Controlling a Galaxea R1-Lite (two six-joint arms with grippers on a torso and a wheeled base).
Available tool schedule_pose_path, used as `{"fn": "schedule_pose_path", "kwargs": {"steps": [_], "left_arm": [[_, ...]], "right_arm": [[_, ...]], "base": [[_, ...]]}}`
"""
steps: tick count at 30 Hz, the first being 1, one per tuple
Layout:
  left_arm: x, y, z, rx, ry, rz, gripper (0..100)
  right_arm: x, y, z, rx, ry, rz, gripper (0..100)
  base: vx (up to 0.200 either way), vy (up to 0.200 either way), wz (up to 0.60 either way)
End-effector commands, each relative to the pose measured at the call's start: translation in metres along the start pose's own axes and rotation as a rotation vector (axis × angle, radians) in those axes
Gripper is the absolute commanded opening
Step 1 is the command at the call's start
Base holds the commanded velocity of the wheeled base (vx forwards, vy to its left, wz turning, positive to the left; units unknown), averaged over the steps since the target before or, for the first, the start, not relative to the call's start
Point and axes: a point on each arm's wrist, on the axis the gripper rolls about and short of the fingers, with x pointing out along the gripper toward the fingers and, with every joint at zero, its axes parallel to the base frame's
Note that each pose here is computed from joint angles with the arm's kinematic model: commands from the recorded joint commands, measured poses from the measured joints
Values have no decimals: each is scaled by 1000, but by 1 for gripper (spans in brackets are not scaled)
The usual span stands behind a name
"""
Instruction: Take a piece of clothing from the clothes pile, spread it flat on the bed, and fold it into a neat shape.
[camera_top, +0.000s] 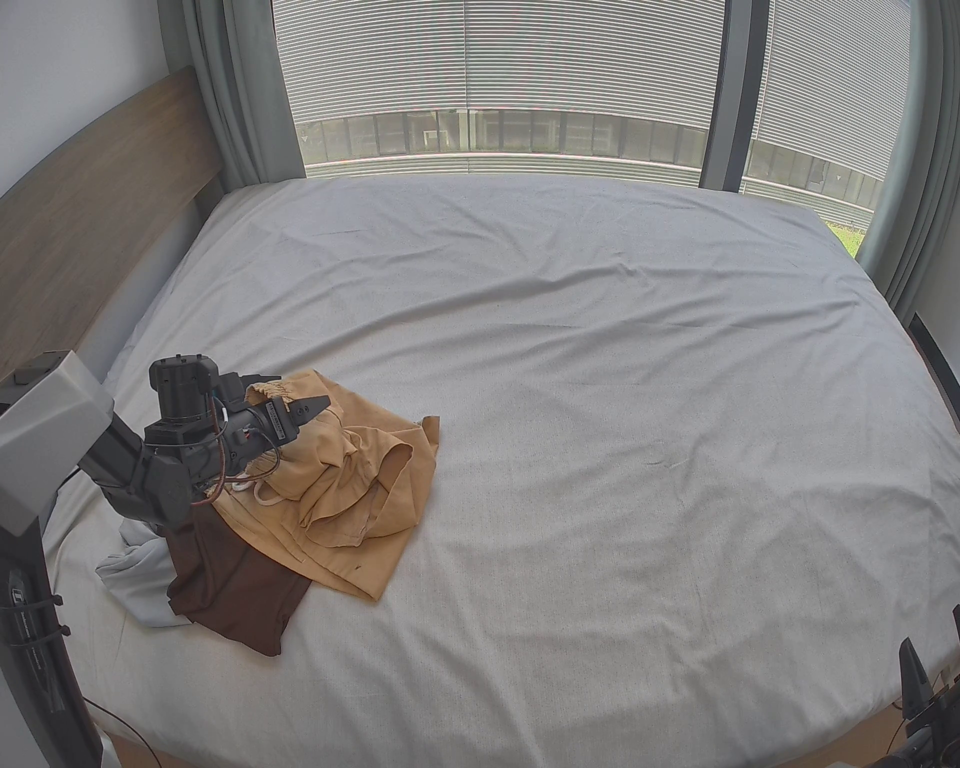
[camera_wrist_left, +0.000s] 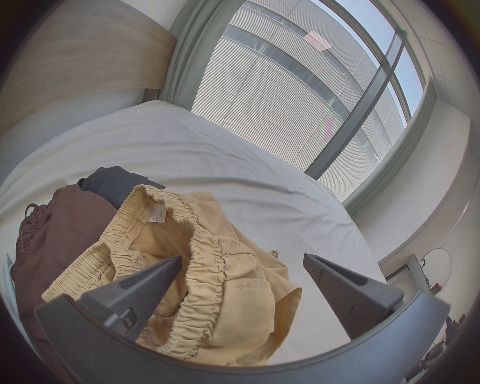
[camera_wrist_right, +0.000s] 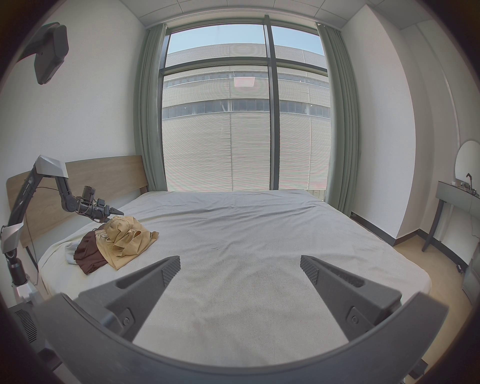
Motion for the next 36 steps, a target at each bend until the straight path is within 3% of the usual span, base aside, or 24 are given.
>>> {"fn": "schedule_pose_path", "kwargs": {"steps": [1,15,16,27,33,36], "left_arm": [[6,2,-3,-2,7,0,100],[22,7,-8,-1,6,7,100],[22,8,-8,-1,5,8,0],[19,10,-10,-13,15,10,0],[6,0,-1,-115,-11,-13,0],[-10,-7,7,-207,-9,-60,0]], "right_arm": [[0,0,-5,0,4,0,100],[0,0,-5,6,3,-1,100],[0,0,-5,6,4,-1,100],[0,0,-5,8,3,-3,100],[0,0,-5,8,3,-3,100],[0,0,-5,6,3,-3,100]], "base": [[0,0,0],[0,0,0],[0,0,0],[0,0,0],[0,0,0],[0,0,0]]}}
